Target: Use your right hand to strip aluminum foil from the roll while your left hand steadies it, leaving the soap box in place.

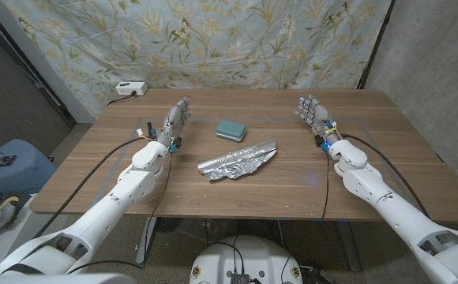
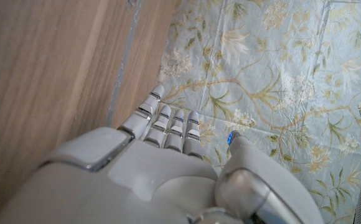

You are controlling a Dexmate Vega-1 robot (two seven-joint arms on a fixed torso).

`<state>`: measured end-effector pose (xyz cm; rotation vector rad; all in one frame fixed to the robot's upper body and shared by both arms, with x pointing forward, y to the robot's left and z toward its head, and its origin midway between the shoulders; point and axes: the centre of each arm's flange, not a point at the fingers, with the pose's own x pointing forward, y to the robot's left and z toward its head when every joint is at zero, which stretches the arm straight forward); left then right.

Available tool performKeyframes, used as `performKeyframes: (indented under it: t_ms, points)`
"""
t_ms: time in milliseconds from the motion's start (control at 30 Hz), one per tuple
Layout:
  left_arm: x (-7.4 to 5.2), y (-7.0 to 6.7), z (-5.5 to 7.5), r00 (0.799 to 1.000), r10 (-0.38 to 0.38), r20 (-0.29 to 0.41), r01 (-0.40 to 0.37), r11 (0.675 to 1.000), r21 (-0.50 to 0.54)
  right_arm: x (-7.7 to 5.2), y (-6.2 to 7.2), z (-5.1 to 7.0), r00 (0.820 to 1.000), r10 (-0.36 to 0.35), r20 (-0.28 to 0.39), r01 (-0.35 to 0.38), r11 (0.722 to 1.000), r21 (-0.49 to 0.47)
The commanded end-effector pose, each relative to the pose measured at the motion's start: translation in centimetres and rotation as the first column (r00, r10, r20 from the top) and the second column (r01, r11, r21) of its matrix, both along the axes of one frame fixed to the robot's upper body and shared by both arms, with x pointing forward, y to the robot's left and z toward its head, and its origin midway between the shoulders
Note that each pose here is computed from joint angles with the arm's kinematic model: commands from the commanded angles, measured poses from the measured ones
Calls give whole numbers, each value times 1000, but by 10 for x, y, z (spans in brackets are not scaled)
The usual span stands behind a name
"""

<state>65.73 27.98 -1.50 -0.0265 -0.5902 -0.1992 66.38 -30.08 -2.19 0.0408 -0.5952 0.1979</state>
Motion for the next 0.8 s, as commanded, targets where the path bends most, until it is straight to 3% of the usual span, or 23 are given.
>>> performKeyframes:
  t_ms: [33, 333, 800]
  points:
    - [9, -7, 15, 1000, 15, -12, -15, 999, 29, 15, -7, 8, 1000, -10, -1, 10, 1000, -9]
    - [4, -4, 22, 1000, 2, -16, -1, 998, 55, 16, 1, 9, 1000, -10, -4, 10, 1000, -19]
    - [-16, 5, 19, 1000, 15, -22, -12, 994, 108, 14, 7, 3, 999, -36, -22, 35, 999, -42]
